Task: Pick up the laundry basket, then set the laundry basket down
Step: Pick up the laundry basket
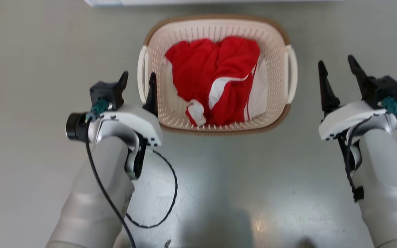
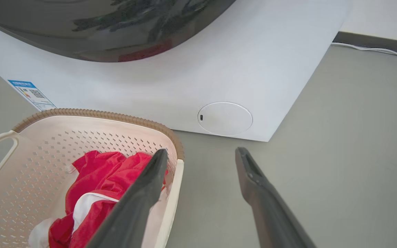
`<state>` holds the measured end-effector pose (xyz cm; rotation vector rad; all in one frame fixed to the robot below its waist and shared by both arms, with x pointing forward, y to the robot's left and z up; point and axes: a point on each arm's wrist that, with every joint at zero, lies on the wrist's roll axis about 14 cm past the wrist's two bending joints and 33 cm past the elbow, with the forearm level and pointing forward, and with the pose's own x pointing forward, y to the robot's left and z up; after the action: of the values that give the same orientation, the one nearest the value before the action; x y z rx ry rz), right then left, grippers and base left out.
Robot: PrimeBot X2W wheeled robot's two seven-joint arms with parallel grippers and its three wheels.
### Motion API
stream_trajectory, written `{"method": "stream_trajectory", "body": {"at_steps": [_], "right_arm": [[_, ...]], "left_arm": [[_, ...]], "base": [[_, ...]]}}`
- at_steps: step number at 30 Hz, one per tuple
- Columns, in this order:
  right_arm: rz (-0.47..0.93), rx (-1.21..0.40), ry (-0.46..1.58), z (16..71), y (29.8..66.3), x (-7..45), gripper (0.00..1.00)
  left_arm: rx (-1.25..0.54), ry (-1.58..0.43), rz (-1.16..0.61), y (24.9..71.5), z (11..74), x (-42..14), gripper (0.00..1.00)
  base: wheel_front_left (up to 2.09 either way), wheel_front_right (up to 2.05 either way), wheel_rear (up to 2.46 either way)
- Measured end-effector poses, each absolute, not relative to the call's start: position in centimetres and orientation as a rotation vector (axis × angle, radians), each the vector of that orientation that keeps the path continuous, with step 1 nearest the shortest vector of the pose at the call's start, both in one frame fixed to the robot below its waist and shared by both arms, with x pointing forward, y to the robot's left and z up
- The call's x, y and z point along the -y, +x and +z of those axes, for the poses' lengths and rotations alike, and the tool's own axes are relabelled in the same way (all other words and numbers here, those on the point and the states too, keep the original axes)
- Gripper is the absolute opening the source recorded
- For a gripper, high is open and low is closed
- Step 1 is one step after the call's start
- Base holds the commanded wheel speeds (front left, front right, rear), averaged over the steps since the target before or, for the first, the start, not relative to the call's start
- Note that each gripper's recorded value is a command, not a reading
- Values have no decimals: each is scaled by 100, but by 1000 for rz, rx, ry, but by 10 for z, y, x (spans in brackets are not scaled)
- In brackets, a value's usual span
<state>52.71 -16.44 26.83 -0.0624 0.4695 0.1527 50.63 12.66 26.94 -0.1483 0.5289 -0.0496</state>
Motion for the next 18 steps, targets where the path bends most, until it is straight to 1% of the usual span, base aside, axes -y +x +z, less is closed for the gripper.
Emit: {"method": "stream_trajectory", "body": {"at_steps": [9, 15, 18], "right_arm": [[197, -549, -51, 222, 527, 146, 100], [192, -562, -33, 207, 533, 142, 100], [194, -579, -35, 199, 530, 141, 100]], "left_arm": [[-598, -155, -23, 511, 235, -131, 100], [-617, -151, -26, 515, 222, -129, 100], [-626, -150, -27, 515, 217, -129, 100]], "base": [[0, 0, 0], [0, 0, 0], [0, 0, 0]]}}
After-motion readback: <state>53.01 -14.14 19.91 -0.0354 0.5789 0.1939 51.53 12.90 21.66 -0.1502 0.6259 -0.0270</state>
